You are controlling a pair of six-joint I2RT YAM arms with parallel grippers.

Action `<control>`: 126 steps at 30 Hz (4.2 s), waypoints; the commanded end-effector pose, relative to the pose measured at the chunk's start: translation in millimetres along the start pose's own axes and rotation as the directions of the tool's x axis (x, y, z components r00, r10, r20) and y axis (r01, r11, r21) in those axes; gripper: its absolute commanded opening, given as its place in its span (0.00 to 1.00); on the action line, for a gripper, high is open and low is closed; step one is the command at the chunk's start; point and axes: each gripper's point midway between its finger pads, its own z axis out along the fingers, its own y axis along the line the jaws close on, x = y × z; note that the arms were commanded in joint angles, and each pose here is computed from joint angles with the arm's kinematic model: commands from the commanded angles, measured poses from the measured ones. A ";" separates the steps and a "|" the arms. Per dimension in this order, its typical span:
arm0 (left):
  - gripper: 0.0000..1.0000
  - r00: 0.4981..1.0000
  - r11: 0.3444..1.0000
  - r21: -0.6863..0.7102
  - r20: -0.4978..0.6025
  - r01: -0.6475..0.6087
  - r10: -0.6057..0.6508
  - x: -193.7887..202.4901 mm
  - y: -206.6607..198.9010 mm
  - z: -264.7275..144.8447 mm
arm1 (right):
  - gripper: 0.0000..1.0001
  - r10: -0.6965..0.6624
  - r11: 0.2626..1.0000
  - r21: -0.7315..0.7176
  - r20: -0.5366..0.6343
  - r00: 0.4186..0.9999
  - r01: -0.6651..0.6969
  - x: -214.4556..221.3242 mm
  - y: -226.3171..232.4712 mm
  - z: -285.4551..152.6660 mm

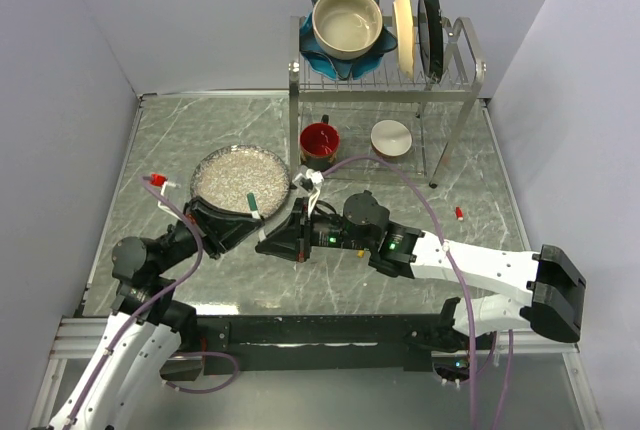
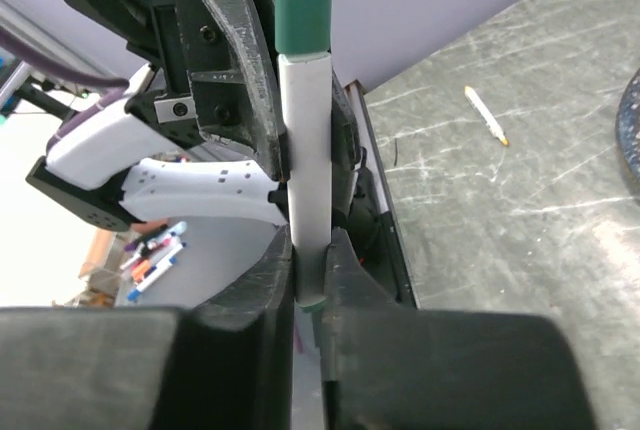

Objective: Insert the pens into the pen caps

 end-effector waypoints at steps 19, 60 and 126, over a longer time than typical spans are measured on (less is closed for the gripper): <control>0.79 0.989 0.983 0.105 0.023 -0.151 0.149 -17.9 -36.3 -0.8 | 0.00 -0.031 0.998 -0.045 0.088 0.996 0.035 -31.7 23.8 -7.3; 0.75 0.986 0.989 0.093 -0.112 -0.116 0.126 -48.5 -41.1 34.0 | 0.00 -0.048 0.999 -0.013 0.072 0.996 0.049 -24.7 25.3 -32.8; 0.01 0.908 0.948 -0.039 -0.276 0.317 -0.315 73.1 10.7 -13.7 | 0.00 -0.044 0.999 -0.003 0.427 0.903 0.050 -174.4 -0.5 -35.9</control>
